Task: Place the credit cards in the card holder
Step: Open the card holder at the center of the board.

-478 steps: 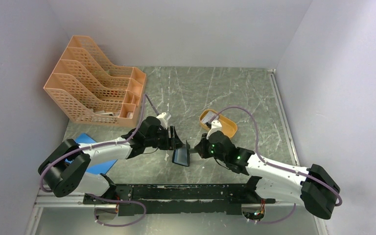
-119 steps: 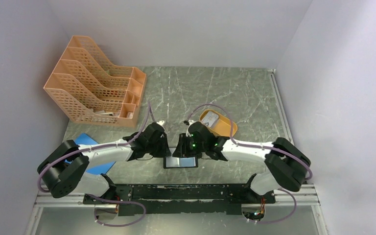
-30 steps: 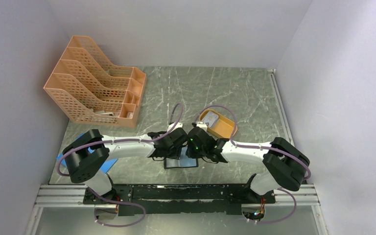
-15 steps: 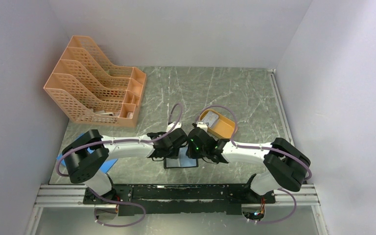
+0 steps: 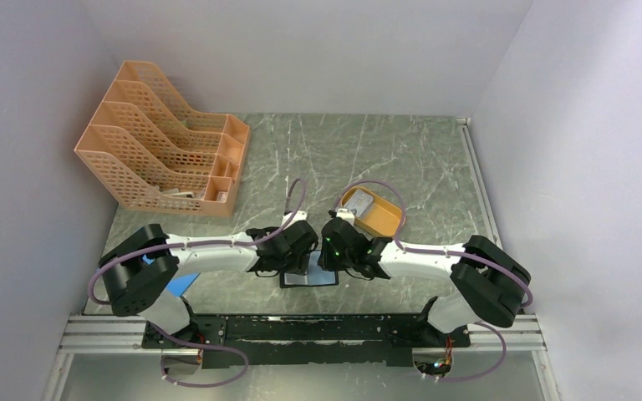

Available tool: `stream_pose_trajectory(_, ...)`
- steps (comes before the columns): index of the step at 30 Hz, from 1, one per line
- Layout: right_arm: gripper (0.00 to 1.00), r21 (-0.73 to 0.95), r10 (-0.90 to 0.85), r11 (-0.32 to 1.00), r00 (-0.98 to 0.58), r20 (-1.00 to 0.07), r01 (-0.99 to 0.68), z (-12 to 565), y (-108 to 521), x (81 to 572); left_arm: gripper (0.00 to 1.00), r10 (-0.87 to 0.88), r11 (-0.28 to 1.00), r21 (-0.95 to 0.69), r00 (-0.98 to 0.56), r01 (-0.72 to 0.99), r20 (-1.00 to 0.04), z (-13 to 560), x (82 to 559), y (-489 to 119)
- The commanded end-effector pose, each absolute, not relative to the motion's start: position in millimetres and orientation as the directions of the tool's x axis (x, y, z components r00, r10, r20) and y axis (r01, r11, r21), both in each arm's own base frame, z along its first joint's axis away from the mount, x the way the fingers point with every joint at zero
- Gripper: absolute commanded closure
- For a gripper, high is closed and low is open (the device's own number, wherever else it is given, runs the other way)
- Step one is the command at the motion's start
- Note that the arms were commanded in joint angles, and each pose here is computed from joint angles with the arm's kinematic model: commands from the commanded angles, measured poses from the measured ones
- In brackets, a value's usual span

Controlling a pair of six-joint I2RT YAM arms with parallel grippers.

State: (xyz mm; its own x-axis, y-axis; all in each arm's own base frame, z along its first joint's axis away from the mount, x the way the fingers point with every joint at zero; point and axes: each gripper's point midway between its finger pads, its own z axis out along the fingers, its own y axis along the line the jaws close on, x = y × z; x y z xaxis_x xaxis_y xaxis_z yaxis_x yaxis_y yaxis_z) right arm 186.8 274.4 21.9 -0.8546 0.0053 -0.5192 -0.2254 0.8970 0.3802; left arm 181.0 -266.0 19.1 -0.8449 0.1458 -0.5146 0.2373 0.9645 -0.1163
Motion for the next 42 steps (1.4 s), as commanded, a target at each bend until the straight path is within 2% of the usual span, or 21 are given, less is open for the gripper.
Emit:
stream_pose_trajectory(1,0.81,0.299,-0.039,0.931,-0.873,-0.487,-0.209,5,252,176,0.33,0.18,0.964,-0.086,-0.851,0.253,-0.493,6,179,-266)
stream_pose_trajectory(6,0.81,0.292,-0.042,0.933,-0.872,-0.487,-0.208,4,251,176,0.36,0.207,0.97,-0.015,-0.851,0.245,-0.483,-4,178,-254)
stream_pose_trajectory(14,0.81,0.291,-0.042,0.934,-0.874,-0.485,-0.206,2,249,174,0.54,0.215,0.974,0.051,-0.841,0.22,-0.497,-3,178,-233)
stream_pose_trajectory(19,0.81,0.297,-0.039,0.933,-0.875,-0.483,-0.205,4,250,174,0.55,0.203,0.977,0.049,-0.839,0.207,-0.504,3,177,-228)
stream_pose_trajectory(27,0.79,0.357,-0.02,0.904,-0.86,-0.51,-0.233,39,262,177,0.41,0.137,0.973,-0.073,-0.801,0.219,-0.583,52,185,-245)
stream_pose_trajectory(33,0.76,0.422,0.021,0.872,-0.843,-0.537,-0.247,73,267,177,0.39,0.056,0.942,-0.217,-0.761,0.255,-0.647,100,187,-263)
stream_pose_trajectory(38,0.76,0.486,0.065,0.847,-0.864,-0.499,-0.217,70,260,175,0.47,-0.01,0.812,-0.438,-0.741,0.385,-0.672,133,176,-304)
stream_pose_trajectory(42,0.76,0.572,0.122,0.8,-0.883,-0.453,-0.183,64,257,173,0.61,0.006,0.759,-0.497,-0.768,0.42,-0.641,126,169,-325)
